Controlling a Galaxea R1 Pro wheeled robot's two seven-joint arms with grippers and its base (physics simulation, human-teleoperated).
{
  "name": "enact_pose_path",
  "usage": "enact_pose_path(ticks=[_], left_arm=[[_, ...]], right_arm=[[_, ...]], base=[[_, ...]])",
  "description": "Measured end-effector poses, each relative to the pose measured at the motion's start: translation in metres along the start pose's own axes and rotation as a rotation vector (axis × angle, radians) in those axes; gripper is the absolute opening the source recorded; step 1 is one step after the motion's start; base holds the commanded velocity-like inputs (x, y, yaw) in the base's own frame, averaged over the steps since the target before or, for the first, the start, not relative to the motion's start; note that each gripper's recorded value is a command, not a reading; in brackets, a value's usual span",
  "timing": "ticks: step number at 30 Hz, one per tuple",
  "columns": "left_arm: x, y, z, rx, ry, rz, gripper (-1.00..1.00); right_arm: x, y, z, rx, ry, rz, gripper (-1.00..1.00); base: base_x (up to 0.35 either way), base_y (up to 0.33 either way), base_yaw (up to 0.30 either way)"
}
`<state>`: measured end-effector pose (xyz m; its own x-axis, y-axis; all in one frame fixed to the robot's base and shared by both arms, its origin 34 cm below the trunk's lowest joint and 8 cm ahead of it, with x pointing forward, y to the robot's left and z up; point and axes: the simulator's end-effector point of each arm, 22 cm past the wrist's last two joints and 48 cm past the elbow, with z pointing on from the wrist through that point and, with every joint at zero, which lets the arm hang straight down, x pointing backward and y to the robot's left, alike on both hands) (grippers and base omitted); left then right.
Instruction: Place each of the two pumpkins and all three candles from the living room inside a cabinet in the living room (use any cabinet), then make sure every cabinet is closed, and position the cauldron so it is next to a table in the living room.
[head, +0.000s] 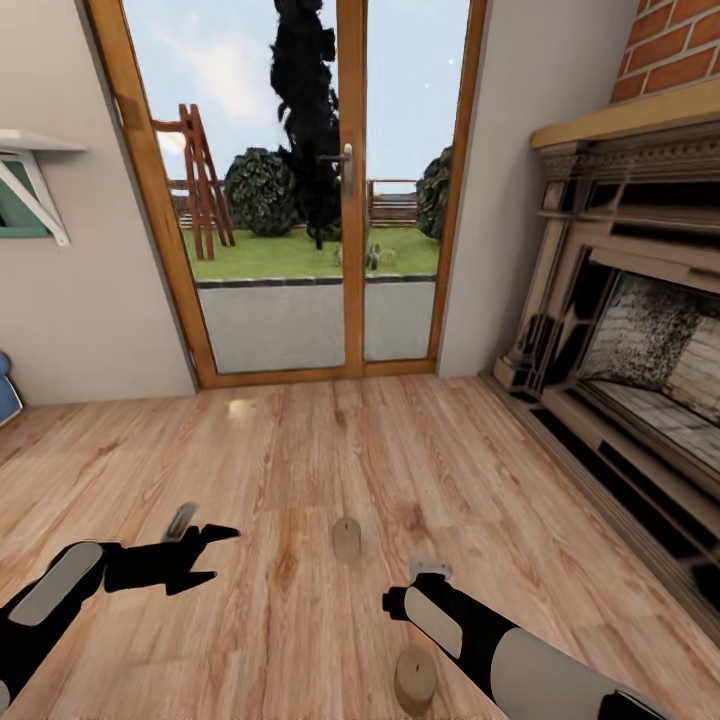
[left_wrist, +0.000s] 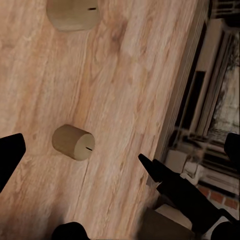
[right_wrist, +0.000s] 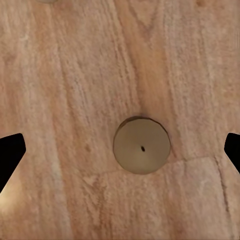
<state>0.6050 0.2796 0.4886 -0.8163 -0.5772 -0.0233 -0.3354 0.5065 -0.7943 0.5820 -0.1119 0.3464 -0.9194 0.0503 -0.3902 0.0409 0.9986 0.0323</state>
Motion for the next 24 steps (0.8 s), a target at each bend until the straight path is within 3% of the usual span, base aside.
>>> enact_pose_path(ticks=[7,16,24], left_arm=[[0.000,0.016,0.003,0.066,-0.006,-0.054,1.00],[0.000,0.020,0.005,0.154,-0.015,-0.064,1.00],[0.004,0.034,0.014,0.158,-0.008,-0.077,1.00]], right_arm=[[0.009,0.000,0.013,0.000,-0.002,0.000,1.00],[0.019,-0.001,0.029,-0.001,-0.014,0.005,1.00],[0.030,-0.002,0.043,0.001,-0.008,0.010,1.00]], base=[[0.000,0.000,0.000],[0.000,0.000,0.000],[0.000,0.000,0.000]])
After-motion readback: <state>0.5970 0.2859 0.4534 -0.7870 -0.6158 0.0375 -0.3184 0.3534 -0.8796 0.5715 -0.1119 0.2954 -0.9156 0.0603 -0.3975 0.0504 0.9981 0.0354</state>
